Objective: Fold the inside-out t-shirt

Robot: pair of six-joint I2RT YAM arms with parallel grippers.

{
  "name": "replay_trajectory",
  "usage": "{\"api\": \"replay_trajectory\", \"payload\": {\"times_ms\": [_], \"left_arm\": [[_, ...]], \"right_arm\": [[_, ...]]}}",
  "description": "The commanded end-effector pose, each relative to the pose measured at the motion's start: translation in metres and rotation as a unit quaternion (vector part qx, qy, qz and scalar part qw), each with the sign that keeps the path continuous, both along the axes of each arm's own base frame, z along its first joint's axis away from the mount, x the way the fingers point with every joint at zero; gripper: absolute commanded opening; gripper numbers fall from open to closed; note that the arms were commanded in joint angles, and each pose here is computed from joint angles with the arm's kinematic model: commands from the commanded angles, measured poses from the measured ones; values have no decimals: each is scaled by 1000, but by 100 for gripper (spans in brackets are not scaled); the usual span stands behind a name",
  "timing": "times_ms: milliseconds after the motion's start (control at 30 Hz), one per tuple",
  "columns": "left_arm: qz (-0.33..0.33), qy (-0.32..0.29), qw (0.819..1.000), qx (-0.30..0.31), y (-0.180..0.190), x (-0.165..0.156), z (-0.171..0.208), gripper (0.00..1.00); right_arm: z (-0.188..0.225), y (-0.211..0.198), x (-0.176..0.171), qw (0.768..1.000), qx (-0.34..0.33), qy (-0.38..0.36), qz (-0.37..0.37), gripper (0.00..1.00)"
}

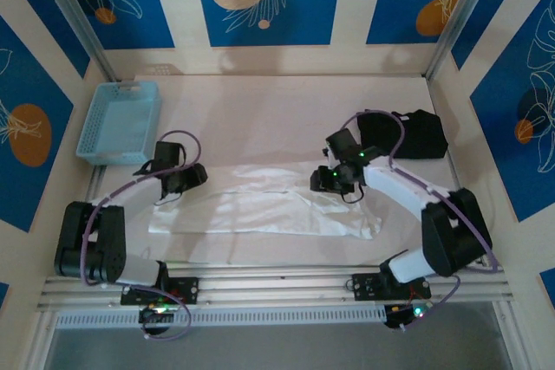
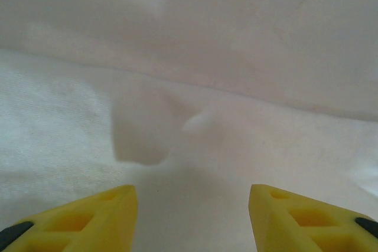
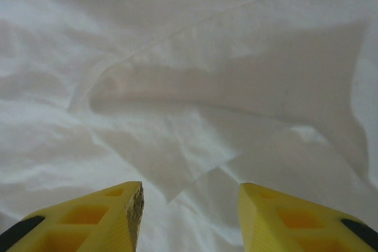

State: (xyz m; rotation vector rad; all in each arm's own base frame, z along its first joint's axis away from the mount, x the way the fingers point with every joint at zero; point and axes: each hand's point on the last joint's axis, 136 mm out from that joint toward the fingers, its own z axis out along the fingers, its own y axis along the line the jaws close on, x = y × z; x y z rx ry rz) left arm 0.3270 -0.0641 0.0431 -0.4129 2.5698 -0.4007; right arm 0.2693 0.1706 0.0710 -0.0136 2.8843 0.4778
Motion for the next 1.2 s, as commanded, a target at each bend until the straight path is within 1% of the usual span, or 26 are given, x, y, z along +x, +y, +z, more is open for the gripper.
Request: {"api": "replay_trajectory", "payload": {"times_ms": [0,167,300,367,400,533,800,967,1167], "left_arm": [[-14,-8,1000,-4,-5,8,1,52],[-13,1,1000,-2,-4,3,-8,53],[-16,1,1000,4,-3,3,-11,53],[-16,3,1000,8,-2,4,-13,53],[-17,4,1000,9,-2,4,-14,53],[-17,16,999,23,2,1,-23,53],[-17,24,999,34,6,-1,-31,54],[-19,26,999,35,6,-1,-32,54],[-21,26,999,33,5,-1,-33,54]], "right_arm": [[-5,9,4,1000,-21,5,17,43],[-25,19,-16,998,-20,63,12,42],[-29,30,-29,997,-1,79,17,42],[-31,35,-29,996,4,81,23,41],[-32,37,-29,996,3,81,25,38],[-31,42,-29,996,-7,81,39,21],[-21,47,-41,995,-8,77,66,1],[-11,52,-51,994,-3,67,89,0],[-7,47,-53,993,-26,52,101,0]]}}
